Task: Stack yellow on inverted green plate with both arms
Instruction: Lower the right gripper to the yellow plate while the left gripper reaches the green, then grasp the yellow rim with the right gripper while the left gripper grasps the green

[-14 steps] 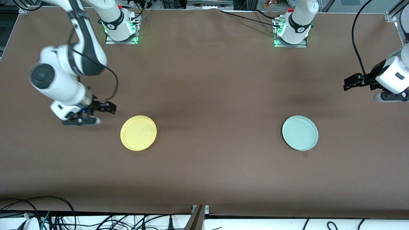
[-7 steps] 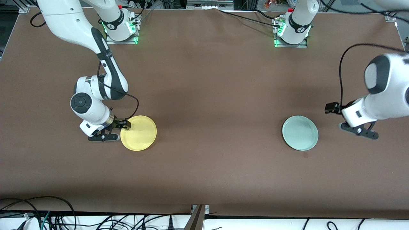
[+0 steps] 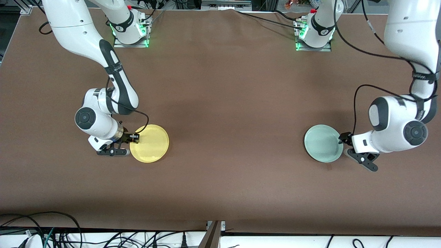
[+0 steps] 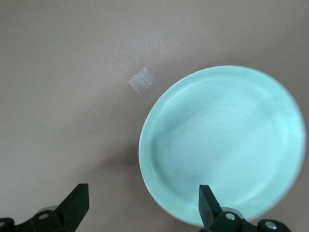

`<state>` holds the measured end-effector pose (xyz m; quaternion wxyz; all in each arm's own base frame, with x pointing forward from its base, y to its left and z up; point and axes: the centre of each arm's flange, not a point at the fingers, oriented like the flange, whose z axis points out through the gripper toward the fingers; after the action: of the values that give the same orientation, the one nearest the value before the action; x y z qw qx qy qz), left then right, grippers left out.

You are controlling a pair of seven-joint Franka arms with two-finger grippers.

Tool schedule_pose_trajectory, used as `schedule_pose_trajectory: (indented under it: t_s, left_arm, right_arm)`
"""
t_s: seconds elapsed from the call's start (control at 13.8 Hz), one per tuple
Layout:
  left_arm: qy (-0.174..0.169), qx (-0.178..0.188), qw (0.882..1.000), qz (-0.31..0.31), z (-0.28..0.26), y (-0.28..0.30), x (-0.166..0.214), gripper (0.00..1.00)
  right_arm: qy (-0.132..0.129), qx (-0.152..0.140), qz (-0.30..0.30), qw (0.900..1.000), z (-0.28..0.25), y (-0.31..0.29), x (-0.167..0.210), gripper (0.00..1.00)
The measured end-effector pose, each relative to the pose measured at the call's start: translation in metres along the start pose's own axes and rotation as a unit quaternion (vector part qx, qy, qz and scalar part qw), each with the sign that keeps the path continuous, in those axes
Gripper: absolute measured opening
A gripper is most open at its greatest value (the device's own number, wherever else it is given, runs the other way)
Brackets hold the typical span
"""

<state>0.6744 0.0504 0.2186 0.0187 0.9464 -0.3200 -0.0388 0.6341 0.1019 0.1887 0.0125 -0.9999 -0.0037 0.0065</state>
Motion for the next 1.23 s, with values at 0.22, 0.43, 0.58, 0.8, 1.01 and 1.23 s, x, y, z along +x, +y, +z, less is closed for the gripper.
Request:
schedule_pose_trajectory:
  t_s: [0.22,0.43,0.58,0.8,1.01,1.23]
  left_arm:
    - [-0.003,-0.003,1.000,0.017,0.036,0.001,0.004,0.98]
    - [0.000,-0.001,0.999,0.047,0.041,0.001,0.007,0.68]
    - [0.000,-0.001,0.999,0.053,0.041,0.001,0.007,0.48]
    - [0.001,0.000,0.998,0.056,0.040,0.001,0.007,0.18]
    - [0.014,0.010,0.997,0.069,0.023,0.001,0.017,0.04]
    - [0.004,0.071,0.988,0.134,-0.022,0.017,0.043,0.03]
  right_arm:
    - [-0.007,0.004,-0.006,1.000,-0.010,0.002,0.007,0.03]
    - [-0.053,0.015,-0.017,0.998,-0.062,0.004,0.029,0.03]
    - [-0.065,0.023,-0.023,0.997,-0.109,0.008,0.043,0.03]
    - [-0.066,0.032,-0.035,0.997,-0.168,0.016,0.050,0.03]
    - [-0.067,0.037,-0.045,0.996,-0.197,0.020,0.048,0.03]
    - [-0.069,0.036,-0.043,0.996,-0.198,0.024,0.048,0.03]
